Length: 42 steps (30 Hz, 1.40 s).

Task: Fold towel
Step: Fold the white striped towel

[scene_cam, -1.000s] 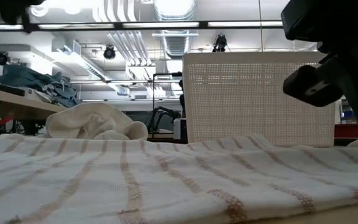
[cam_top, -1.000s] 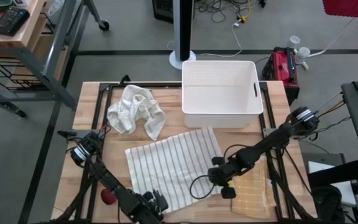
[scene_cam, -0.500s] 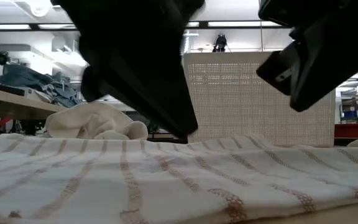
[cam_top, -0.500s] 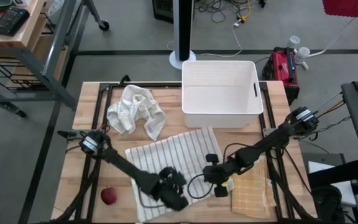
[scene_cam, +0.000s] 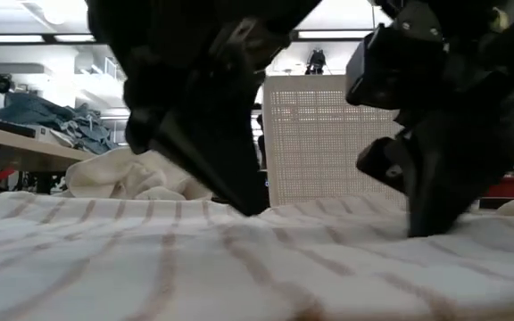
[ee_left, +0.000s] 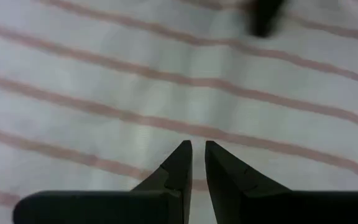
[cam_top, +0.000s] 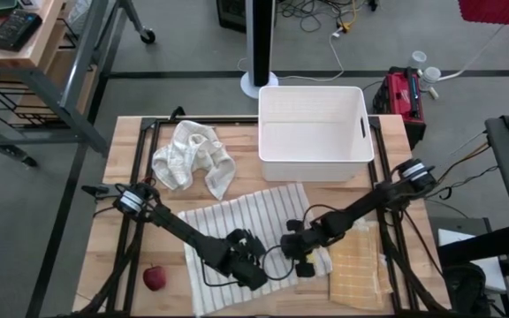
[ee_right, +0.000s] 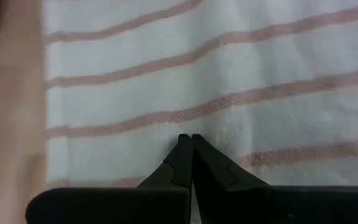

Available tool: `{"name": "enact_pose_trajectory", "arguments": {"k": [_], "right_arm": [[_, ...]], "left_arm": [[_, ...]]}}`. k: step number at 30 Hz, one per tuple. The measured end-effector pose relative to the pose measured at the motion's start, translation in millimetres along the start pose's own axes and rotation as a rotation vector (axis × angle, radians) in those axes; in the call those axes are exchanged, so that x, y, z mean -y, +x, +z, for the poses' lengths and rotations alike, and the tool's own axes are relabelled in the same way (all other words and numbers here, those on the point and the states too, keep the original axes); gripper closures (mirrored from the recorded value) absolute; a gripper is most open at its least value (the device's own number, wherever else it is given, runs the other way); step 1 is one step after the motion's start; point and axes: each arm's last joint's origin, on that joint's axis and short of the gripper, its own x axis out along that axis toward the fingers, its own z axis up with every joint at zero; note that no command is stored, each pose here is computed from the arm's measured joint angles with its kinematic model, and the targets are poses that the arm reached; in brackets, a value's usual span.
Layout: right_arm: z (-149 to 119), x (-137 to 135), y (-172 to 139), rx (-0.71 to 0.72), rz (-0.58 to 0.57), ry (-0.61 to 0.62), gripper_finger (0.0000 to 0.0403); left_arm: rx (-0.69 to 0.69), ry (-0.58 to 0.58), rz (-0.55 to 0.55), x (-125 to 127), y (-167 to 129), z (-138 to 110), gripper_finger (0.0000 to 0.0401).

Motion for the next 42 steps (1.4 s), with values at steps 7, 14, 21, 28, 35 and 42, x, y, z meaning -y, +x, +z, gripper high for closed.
{"name": "enact_pose_trajectory", "arguments": {"k": [7,14,21,28,35,42], "right_arm": [[0.1,-2.9,-7.6,-0.021,0.062,0.004,0.0403],[12.2,-8.1,-32.4,0.091,-0.003,-0.014,0.0403],[7.8,2.0,-24.0,0.075,-0.129,0.007,0.0403],[8.1,20.9,-10.9,0.063,-0.197,0.05,0.0403],[16.4,39.5,-8.9,0.108,-0.215,0.08,0.0403],[22.6,39.2,-14.9,0.152,-0.254,0.045,0.0403]], "left_arm": [[-0.022,-0.039,0.03,-7.2,6.0,-10.6,0.0365],[0.087,-0.021,-0.013,-0.7,6.2,-1.6,0.0365],[0.077,-0.023,0.043,-15.5,19.4,-10.3,0.0365],[0.192,-0.04,-0.125,3.1,14.4,4.5,0.0365],[0.22,0.021,-0.134,4.2,23.8,6.6,0.0365],[0.142,-0.025,-0.017,-10.6,34.3,-6.4,0.0365]]}}
